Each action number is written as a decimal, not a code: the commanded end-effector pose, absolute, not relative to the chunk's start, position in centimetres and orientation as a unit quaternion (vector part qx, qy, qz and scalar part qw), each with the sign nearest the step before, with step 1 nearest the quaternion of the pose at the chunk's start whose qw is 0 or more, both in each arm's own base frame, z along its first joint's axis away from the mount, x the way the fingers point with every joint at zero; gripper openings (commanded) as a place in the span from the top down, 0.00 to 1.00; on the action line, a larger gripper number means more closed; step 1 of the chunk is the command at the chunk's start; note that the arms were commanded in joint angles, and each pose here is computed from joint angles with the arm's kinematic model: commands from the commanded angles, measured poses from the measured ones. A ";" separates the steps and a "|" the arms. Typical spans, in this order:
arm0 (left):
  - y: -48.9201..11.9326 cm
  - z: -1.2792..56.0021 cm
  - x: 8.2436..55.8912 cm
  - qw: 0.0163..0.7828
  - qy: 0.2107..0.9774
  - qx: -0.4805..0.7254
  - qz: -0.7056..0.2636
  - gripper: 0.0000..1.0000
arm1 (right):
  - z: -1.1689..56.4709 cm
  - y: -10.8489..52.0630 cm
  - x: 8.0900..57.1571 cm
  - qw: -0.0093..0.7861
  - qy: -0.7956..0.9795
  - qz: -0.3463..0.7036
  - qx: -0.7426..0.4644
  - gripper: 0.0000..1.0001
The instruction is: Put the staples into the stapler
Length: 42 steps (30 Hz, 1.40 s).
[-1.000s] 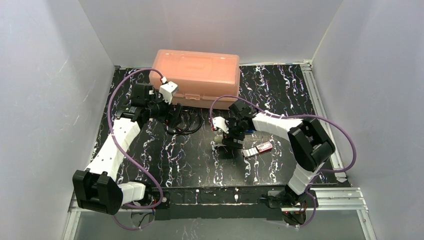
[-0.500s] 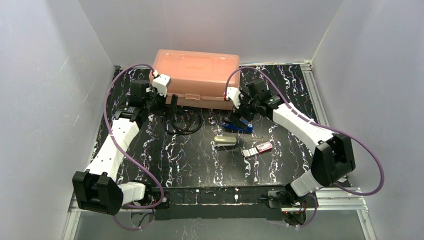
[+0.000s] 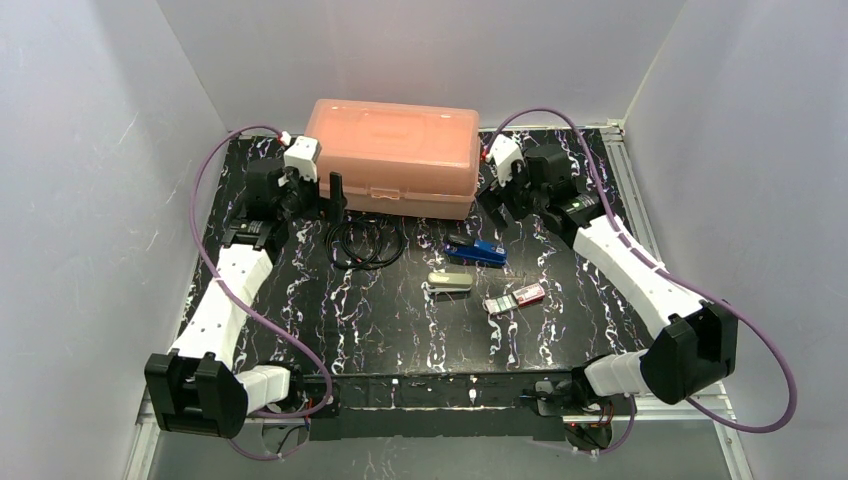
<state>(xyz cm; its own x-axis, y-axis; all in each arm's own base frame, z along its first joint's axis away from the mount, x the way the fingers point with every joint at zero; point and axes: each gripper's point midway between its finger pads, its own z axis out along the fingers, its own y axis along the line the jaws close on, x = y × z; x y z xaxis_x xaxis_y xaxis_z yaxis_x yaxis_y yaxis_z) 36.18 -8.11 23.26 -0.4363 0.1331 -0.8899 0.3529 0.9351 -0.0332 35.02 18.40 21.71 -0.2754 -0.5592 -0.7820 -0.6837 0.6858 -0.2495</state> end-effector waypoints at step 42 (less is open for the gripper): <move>-6.4 32.5 27.7 0.633 0.757 0.125 -0.102 0.01 | 34.8 8.3 32.9 0.643 0.748 0.021 -0.166 0.01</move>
<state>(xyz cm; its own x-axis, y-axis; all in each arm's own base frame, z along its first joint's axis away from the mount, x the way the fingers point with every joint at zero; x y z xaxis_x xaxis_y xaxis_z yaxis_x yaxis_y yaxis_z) 27.41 -6.66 33.24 -0.1348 0.0504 -0.9896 0.3257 0.9455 0.0037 33.19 8.63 34.37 -0.1322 -0.2493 -0.9594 -0.2813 0.9375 -0.2048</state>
